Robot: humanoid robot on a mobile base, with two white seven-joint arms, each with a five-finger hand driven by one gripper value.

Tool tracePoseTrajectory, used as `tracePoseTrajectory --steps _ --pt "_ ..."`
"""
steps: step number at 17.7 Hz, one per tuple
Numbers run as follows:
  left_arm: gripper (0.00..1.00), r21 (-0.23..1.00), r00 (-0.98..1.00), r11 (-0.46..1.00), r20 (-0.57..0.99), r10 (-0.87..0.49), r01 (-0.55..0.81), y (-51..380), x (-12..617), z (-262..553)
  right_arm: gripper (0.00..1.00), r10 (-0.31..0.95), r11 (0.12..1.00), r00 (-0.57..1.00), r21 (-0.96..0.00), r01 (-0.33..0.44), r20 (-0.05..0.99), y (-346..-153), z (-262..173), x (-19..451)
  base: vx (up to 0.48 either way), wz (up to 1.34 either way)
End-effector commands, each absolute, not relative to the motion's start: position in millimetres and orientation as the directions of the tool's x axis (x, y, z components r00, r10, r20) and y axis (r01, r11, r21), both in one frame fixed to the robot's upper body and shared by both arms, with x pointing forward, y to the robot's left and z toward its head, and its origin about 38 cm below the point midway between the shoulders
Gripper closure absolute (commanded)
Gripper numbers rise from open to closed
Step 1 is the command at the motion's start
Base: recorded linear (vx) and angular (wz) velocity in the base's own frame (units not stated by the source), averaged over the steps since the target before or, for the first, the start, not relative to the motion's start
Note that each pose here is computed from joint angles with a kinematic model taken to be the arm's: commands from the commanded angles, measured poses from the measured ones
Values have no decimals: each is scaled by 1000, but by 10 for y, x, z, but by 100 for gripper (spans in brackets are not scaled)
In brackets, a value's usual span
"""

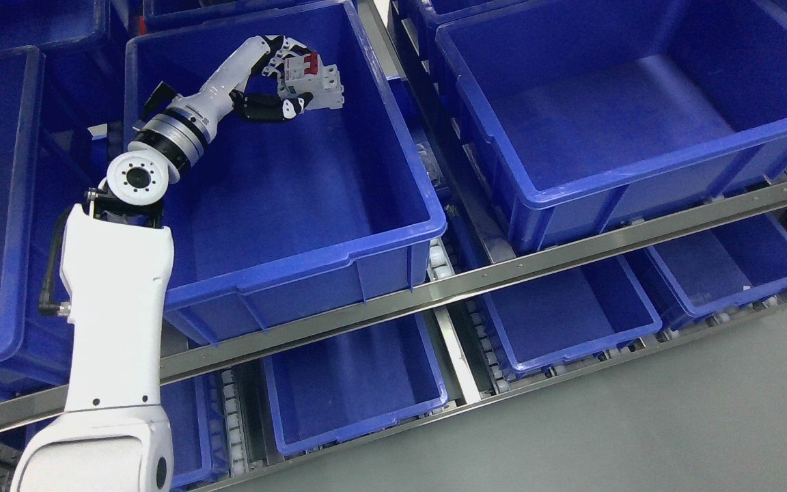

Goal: Place circuit breaker on shelf
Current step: 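Lower the breaker into the upper blue bin with the left hand, then open the left hand to release the breaker in the bin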

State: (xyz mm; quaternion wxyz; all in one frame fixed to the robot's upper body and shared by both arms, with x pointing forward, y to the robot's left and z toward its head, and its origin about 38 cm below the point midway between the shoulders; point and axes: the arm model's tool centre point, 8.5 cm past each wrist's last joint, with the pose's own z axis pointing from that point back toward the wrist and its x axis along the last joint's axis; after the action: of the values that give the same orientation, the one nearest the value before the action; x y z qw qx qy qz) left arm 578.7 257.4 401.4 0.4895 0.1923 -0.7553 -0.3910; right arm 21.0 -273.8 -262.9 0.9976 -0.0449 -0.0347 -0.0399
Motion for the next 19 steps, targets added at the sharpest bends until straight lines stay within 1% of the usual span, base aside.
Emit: tracePoseTrajectory --steps 1,3,6,8,12,15,17,19 --pt "84 777 -251 592 630 -735 214 2866 6125 3570 0 -74 991 994 -104 82 74 -2851 -2617 210 15 0" --pt "83 790 -239 552 609 -756 268 2685 6195 3488 0 -74 991 994 -104 82 74 -2851 -2617 210 0 0" --pt "83 797 -251 495 587 -769 346 2284 6232 3258 0 -74 991 994 -104 82 74 -2851 -2617 210 0 0" --pt "83 783 -209 513 600 -772 352 2298 6266 3098 0 -74 991 994 -104 82 74 -2851 -2617 210 0 0" --pt "81 778 -154 523 598 -787 347 2561 6267 3004 0 -74 991 994 -104 82 74 -2851 -2617 210 0 0" --pt "74 778 -153 525 598 -787 345 2563 6269 3013 0 -74 991 994 -104 82 74 -2851 -2617 210 0 0" --pt "65 783 -156 523 594 -789 336 2586 6274 3068 0 -74 991 994 -104 82 74 -2851 -2617 210 0 0" --pt "58 787 -162 525 592 -789 324 2598 6282 3149 0 -74 991 994 -104 82 74 -2851 -2617 210 0 0"
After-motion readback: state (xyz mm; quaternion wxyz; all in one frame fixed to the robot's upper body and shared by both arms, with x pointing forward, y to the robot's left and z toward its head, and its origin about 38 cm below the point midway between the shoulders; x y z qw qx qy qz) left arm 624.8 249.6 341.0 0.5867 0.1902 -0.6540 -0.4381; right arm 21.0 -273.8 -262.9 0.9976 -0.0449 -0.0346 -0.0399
